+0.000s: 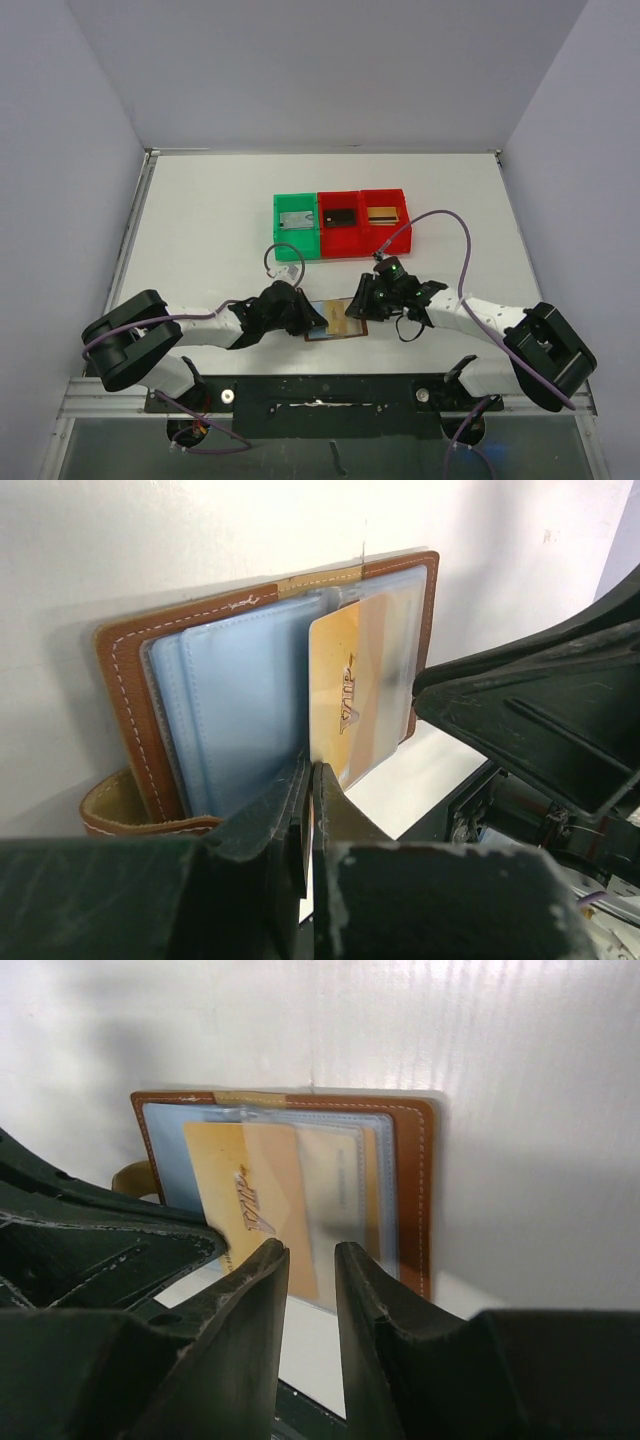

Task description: Take the credit cards out of the card holder

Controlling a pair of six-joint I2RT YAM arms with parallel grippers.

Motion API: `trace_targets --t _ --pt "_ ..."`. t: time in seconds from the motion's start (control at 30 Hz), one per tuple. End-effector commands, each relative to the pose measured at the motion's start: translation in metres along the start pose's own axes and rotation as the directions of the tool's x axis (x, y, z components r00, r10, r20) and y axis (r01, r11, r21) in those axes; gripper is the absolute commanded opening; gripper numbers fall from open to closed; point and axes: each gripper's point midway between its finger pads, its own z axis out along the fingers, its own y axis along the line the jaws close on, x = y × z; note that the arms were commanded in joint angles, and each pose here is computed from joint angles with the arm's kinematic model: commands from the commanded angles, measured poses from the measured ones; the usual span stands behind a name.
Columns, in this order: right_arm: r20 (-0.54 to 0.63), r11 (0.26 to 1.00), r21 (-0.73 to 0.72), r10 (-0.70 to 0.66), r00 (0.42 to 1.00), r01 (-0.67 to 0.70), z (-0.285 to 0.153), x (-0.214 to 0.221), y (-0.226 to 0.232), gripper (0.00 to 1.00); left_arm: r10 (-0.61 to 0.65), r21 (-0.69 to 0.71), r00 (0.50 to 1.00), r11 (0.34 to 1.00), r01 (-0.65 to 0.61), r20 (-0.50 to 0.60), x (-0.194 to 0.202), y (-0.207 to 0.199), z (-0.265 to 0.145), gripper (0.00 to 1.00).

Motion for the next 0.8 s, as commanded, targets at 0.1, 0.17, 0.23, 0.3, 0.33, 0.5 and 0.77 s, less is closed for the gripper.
trace_targets --t 0.1,0.17,0.23,0.3,0.33,0.5,0.77 --pt "0.0 0.992 -0.105 -0.077 0.997 0.076 -0.005 -0.013 0.039 0.27 0.031 0.024 0.999 0.999 -0.032 0.039 -0.012 -0.016 0.002 0.0" --pt "-0.019 0.993 -0.09 -0.074 0.997 0.072 0.001 -0.009 0.035 0.27 0.031 0.025 0.999 0.999 -0.032 0.041 -0.013 -0.016 0.002 0.0" --pt "-0.038 0.998 -0.03 -0.056 0.998 0.055 0.007 -0.006 0.023 0.27 0.032 0.029 0.999 0.999 -0.033 0.042 -0.013 -0.017 0.002 0.0" --pt "-0.054 0.999 0.039 -0.036 0.998 0.038 0.012 -0.001 0.007 0.27 0.032 0.032 0.999 0.999 -0.033 0.042 -0.013 -0.017 0.002 0.0" --pt "-0.061 0.998 0.061 -0.027 0.998 0.031 0.013 0.001 0.002 0.27 0.031 0.033 0.999 0.999 -0.032 0.041 -0.013 -0.017 0.002 0.02" --pt "-0.083 0.998 0.057 -0.004 0.997 0.009 0.016 0.015 -0.007 0.26 0.01 0.079 0.999 0.997 -0.012 0.037 -0.012 -0.023 0.004 0.15" --pt "-0.079 0.999 0.046 0.013 0.997 -0.009 0.017 0.018 -0.009 0.26 -0.049 0.146 0.999 0.988 0.046 0.019 -0.01 -0.03 0.011 0.25"
